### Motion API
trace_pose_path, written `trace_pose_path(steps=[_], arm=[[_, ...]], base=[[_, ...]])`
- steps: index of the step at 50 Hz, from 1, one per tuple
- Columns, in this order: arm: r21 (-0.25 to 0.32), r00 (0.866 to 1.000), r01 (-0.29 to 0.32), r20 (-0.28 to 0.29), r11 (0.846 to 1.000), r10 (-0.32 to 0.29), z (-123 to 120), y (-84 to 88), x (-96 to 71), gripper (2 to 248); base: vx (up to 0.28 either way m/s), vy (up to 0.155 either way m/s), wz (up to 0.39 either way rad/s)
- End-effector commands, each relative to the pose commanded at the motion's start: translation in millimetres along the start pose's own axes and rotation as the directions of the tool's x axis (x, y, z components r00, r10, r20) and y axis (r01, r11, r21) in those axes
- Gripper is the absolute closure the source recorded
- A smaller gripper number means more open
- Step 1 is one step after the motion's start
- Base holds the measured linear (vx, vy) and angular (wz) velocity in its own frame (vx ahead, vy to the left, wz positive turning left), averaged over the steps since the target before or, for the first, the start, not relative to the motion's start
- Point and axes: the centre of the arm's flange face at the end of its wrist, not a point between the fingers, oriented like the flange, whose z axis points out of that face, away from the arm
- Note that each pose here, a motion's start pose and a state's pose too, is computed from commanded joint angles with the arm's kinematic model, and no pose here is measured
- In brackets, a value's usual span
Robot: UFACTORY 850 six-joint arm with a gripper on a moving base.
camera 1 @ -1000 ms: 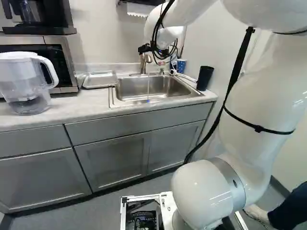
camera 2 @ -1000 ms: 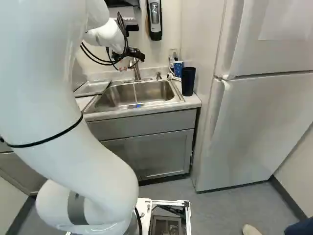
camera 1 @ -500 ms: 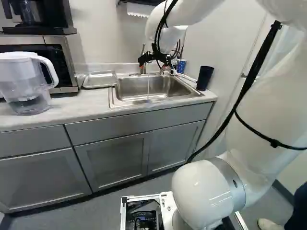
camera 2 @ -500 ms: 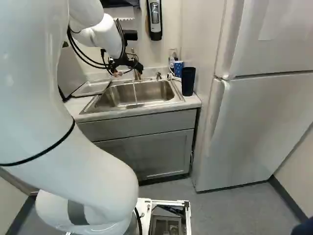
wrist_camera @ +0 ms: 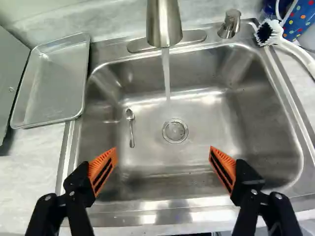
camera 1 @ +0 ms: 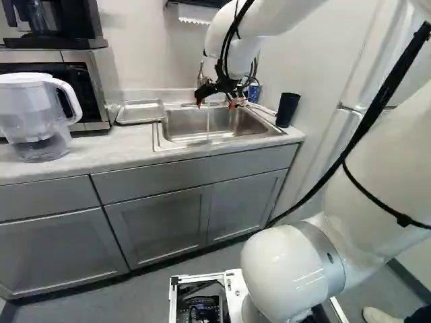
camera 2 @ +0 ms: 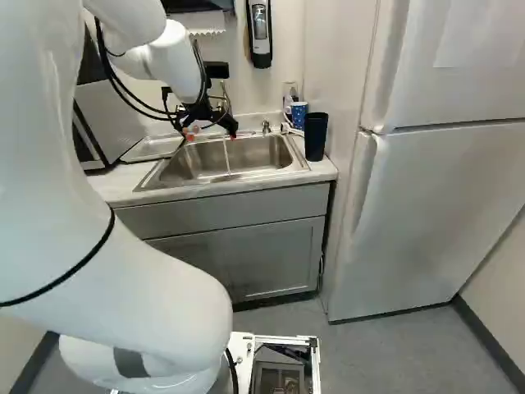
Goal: Rinse the cup and place it in the tray
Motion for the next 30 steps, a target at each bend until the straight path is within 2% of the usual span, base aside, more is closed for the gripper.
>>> trace_pose_path(steps=[30], arm=[[0.0, 1.0, -0.017, -0.005, 1.0, 0.017, -1.3, 3.1, -0.9, 3]], base=[[0.0, 0.0, 0.0]])
